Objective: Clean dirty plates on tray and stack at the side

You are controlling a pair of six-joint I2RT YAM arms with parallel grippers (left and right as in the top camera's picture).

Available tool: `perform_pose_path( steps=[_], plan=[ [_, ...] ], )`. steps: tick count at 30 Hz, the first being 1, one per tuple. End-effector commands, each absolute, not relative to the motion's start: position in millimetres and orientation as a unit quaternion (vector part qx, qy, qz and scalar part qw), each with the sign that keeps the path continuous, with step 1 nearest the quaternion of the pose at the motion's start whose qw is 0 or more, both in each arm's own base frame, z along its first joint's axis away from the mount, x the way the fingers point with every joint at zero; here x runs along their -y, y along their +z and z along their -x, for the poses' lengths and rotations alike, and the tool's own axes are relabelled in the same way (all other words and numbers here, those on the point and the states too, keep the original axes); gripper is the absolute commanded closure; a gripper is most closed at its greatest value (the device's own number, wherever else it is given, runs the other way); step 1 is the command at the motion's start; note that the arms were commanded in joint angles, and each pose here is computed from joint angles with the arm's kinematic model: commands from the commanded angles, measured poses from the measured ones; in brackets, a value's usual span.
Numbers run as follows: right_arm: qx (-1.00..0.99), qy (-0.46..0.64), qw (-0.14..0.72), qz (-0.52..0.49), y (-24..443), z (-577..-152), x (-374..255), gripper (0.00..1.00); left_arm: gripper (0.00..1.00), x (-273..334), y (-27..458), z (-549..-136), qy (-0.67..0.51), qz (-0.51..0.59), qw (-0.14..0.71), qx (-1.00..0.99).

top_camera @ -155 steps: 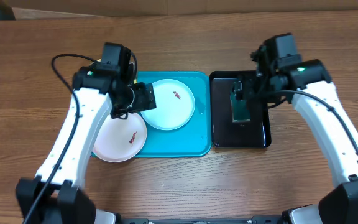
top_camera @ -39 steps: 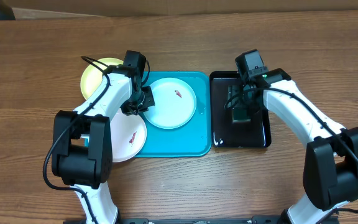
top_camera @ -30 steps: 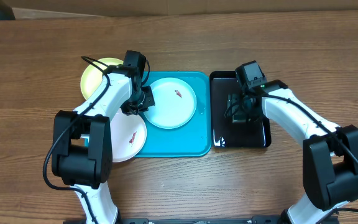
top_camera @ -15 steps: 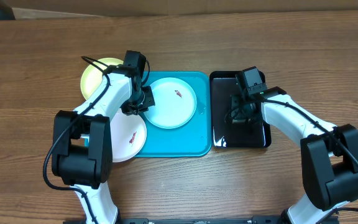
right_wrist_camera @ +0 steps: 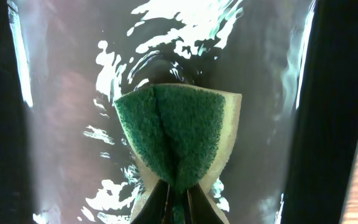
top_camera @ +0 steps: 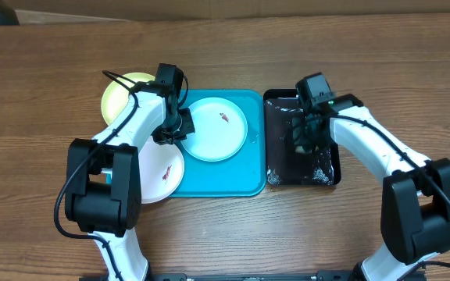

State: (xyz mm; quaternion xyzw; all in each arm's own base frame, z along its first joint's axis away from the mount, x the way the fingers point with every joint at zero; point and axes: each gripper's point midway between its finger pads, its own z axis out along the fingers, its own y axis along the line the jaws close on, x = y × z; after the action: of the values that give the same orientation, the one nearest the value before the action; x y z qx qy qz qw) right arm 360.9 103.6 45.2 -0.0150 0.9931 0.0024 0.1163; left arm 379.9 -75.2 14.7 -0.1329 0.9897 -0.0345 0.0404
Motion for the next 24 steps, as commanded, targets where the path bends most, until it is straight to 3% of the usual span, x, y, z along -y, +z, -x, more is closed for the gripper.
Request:
perform_pose_path(
  steps=[1,24],
  plan=[
    [-0.988,0.013,0.152,0.022,72,-373,-109,0.96,0.96,77,6,-373,-0.031,0.133,0.026,-0.990],
    [-0.985,0.059,0.157,0.040,98,-376,-125,0.96,0.96,78,6,-374,-0.032,0.120,0.028,-0.992]
  ],
)
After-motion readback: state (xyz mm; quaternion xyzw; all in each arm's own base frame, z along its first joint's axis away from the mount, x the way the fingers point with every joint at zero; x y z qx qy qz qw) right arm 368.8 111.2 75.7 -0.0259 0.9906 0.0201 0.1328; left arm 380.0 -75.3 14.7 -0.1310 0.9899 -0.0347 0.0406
